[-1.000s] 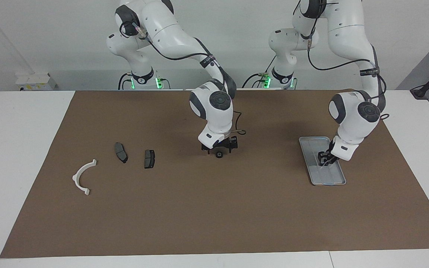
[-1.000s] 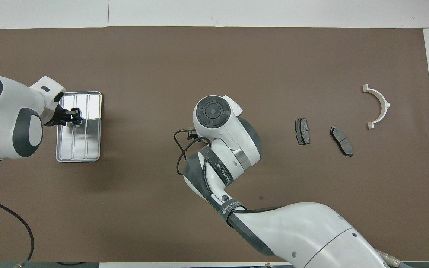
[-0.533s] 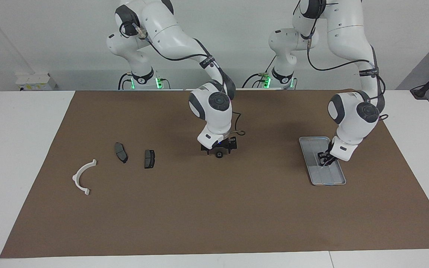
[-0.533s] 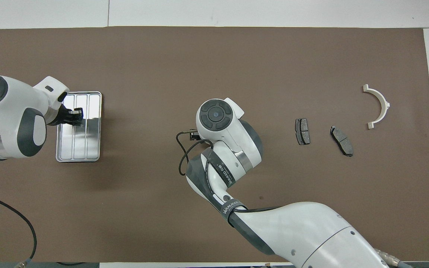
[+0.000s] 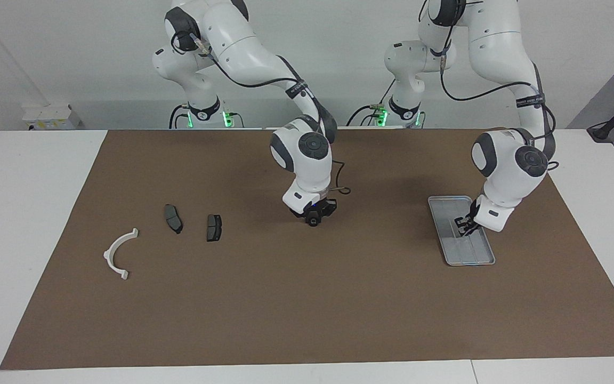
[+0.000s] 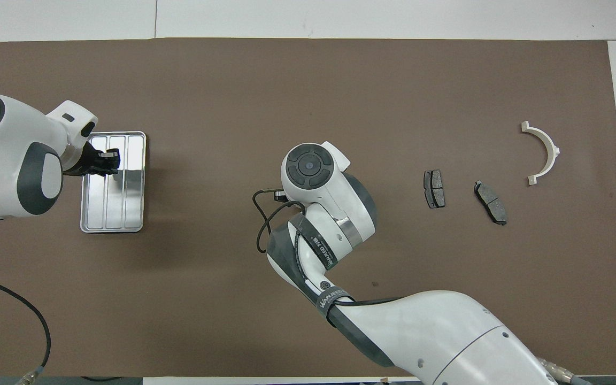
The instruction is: Place bearing gear from tray to pile
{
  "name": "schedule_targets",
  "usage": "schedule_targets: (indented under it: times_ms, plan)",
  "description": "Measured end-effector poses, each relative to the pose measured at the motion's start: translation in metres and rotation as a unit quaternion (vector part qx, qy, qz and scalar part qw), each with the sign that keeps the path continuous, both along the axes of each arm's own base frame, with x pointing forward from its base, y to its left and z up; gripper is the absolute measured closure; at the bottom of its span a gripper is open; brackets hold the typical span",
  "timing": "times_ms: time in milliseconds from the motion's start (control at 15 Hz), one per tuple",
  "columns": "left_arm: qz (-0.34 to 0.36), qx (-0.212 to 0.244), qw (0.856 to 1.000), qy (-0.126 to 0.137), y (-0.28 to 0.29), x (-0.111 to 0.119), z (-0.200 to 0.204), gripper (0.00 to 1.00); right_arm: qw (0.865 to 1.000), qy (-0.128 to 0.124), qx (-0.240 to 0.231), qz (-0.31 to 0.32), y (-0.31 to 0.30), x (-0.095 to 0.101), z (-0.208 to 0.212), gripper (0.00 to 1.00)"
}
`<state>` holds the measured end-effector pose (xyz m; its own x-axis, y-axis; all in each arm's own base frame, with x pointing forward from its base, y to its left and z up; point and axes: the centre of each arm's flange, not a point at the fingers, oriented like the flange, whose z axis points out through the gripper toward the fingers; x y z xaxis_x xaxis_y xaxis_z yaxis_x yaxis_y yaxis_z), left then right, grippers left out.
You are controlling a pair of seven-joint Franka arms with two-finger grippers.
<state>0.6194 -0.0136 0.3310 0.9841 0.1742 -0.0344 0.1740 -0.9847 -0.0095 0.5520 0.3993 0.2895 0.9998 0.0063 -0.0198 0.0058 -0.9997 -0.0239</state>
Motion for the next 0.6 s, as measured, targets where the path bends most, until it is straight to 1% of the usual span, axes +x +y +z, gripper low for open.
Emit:
schedule_targets:
  times_ms: [133, 267, 400, 600]
  plan:
    - [0.023, -0.001, 1.000, 0.001, -0.034, 0.005, 0.015, 0.76, 1.000, 0.008, -0.006, 0.002, 0.001, -0.002, 0.005, 0.65]
    - [0.051, -0.003, 0.999, -0.004, -0.077, 0.005, 0.025, 0.76, 1.000, 0.013, -0.021, 0.002, -0.004, 0.007, 0.026, 0.65]
    - [0.082, -0.012, 0.996, -0.010, -0.132, -0.001, 0.033, 0.76, 1.000, 0.009, -0.027, -0.008, -0.027, 0.029, 0.067, 0.65]
    - [0.120, -0.020, 0.992, -0.021, -0.236, -0.024, 0.046, 0.76, 1.000, -0.014, -0.015, -0.001, -0.106, 0.070, 0.140, 0.65]
